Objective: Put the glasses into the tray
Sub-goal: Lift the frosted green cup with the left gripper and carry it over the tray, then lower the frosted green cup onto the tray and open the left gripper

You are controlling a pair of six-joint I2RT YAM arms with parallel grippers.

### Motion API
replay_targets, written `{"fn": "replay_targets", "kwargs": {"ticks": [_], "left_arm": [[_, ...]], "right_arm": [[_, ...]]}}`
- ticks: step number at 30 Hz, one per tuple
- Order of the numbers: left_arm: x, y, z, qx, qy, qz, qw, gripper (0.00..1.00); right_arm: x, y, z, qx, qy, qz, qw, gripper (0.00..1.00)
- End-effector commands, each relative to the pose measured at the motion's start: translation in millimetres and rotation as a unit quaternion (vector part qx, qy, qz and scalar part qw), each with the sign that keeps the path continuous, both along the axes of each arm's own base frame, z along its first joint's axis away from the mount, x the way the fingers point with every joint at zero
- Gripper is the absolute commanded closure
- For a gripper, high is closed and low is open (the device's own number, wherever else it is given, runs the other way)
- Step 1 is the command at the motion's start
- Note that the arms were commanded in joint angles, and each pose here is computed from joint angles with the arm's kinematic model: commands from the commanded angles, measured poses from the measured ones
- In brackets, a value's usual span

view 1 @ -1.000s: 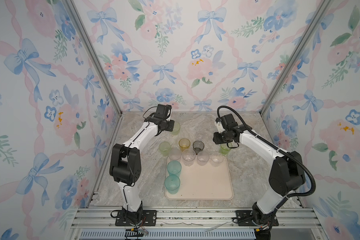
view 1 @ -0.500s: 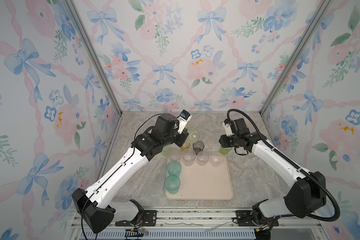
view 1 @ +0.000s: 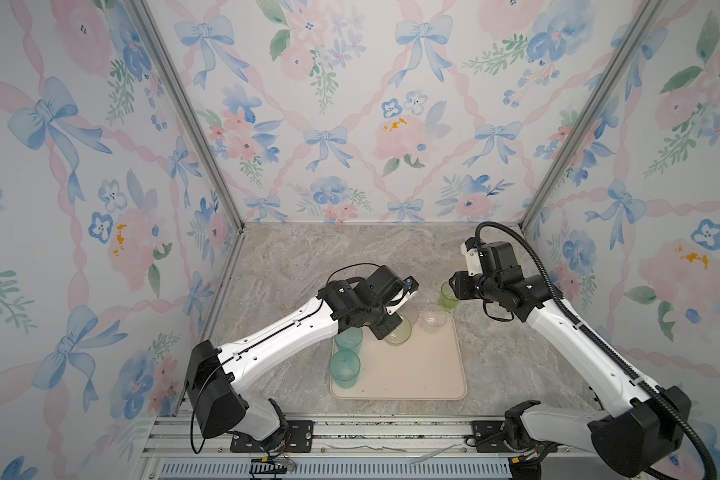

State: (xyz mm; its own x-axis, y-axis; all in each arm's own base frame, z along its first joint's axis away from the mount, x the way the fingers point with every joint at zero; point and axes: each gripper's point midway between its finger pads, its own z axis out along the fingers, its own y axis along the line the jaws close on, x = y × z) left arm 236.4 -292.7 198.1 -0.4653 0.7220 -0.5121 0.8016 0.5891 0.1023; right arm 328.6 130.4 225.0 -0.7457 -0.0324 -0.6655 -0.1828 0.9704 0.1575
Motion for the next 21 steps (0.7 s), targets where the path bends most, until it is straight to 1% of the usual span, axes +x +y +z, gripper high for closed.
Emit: {"fn": "replay_targets", "kwargs": {"ticks": [1, 6, 11, 21], "left_arm": [[1.0, 7.4, -20.3, 0.030, 0.018, 0.017, 0.999, 0.96], [3.4, 9.1, -40.1, 0.042, 0.045, 0.025, 0.998, 0.96], [8.3, 20.4, -62.2, 0.061, 0.071, 0.047, 0.995, 0.97], [15.6, 21.3, -71.7, 0.045, 0.084, 0.056, 0.994, 0.98]], "right_arm": [[-11.3, -4.8, -9.9, -0.014, 0.021, -0.006, 1.000, 0.59], [-11.0, -5.2, -14.0, -0.015, 0.022, -0.007, 1.000, 0.59], [-9.0, -4.7, -18.5, -0.019, 0.027, -0.005, 0.999, 0.59], [-5.0, -3.2, -26.2, -0.025, 0.034, -0.003, 0.999, 0.59]]}}
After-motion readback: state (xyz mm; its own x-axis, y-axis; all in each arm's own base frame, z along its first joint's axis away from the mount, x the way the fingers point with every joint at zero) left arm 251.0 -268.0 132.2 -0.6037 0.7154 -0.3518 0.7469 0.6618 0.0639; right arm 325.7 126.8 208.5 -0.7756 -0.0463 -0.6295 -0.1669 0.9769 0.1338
